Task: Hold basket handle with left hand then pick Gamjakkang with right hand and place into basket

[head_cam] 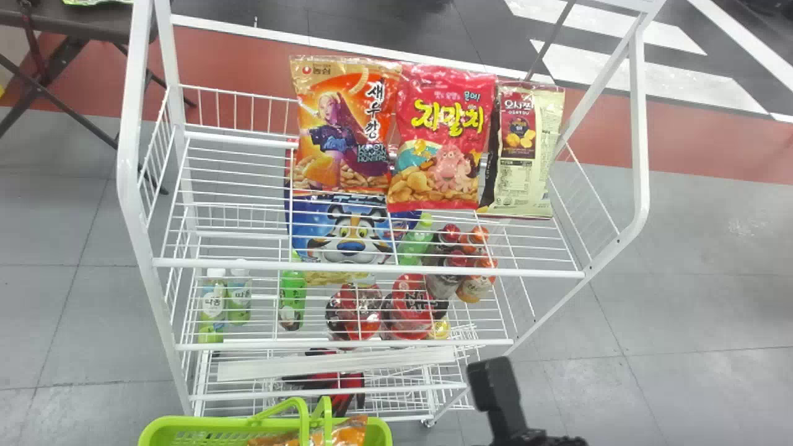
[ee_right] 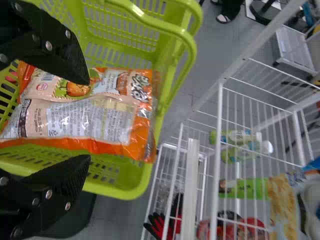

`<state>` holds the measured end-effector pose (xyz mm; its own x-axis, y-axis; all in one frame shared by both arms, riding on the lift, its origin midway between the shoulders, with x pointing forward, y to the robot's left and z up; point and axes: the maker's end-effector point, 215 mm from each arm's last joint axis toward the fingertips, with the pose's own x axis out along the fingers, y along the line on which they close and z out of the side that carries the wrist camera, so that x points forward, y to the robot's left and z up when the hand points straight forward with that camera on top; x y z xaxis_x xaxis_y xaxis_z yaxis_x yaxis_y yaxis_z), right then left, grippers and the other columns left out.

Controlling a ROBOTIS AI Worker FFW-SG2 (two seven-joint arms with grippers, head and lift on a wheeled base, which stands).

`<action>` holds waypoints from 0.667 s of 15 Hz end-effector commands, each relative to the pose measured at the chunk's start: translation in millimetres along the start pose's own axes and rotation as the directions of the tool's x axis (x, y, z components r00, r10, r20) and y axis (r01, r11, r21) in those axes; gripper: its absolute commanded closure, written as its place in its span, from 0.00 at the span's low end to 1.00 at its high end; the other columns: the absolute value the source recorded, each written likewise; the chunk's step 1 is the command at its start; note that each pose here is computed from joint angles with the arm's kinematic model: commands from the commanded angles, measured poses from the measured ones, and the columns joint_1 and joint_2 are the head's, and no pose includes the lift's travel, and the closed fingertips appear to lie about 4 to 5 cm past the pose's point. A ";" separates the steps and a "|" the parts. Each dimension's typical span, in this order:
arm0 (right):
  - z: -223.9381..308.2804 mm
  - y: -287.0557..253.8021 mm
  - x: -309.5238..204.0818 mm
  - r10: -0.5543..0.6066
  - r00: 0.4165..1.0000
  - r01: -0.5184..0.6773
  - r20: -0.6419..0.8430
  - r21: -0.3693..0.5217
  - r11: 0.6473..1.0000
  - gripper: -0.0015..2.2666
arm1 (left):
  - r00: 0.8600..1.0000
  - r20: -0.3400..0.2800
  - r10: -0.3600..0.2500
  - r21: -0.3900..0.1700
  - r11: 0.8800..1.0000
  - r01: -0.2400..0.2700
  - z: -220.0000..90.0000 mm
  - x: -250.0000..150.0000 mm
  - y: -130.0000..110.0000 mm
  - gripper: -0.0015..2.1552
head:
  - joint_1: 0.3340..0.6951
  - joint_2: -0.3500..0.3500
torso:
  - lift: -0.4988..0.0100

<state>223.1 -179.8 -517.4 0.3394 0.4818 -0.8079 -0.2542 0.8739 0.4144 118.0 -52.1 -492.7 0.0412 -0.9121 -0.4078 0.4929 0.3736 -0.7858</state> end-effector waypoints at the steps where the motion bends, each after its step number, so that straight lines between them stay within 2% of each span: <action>1: 52.8 -4.5 -20.1 -0.033 0.986 0.038 0.166 -0.028 0.999 0.03 | 1.000 -0.001 0.000 -0.002 1.000 0.000 -0.9 0.2 0.4 0.99 | 1.00 0.00 | 0.94; 2: 84.9 -7.8 -29.0 -0.055 0.962 0.075 0.269 -0.065 0.995 0.02 | 1.000 -0.005 0.000 -0.005 1.000 0.000 -2.9 0.6 1.0 0.99 | 1.00 0.00 | 0.94; 3: 135.1 0.2 -46.6 -0.023 0.900 0.087 0.435 -0.128 0.988 0.02 | 1.000 -0.006 -0.002 -0.008 1.000 0.002 -3.7 1.7 0.6 0.99 | 1.00 0.00 | 0.94; 5: 190.9 12.9 -71.9 0.006 0.772 0.136 0.635 -0.174 0.975 0.02 | 1.000 -0.011 -0.005 -0.012 1.000 0.005 -6.1 3.5 1.1 0.99 | 1.00 0.00 | 0.94; 7: 218.1 20.6 -84.4 -0.010 0.648 0.205 0.761 -0.161 0.965 0.03 | 1.000 -0.012 -0.006 -0.013 1.000 0.006 -6.6 5.0 1.7 0.99 | 1.00 0.00 | 0.94; 9: 225.4 25.6 -91.4 -0.030 0.570 0.233 0.821 -0.126 0.964 0.04 | 1.000 -0.012 -0.008 -0.011 1.000 0.008 -7.8 5.8 3.4 0.99 | 1.00 0.00 | 0.94; 10: 227.4 27.5 -100.2 -0.050 0.511 0.255 0.858 -0.095 0.962 0.04 | 1.000 -0.009 -0.011 -0.011 1.000 0.011 -8.1 7.1 4.0 0.99 | 1.00 0.00 | 0.94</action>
<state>390.8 -193.4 -342.7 0.9467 0.2835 -0.1528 -0.2603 0.9530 0.1549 113.0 -54.8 -500.9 0.0271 -0.9129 -0.4073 0.4830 0.3687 -0.7942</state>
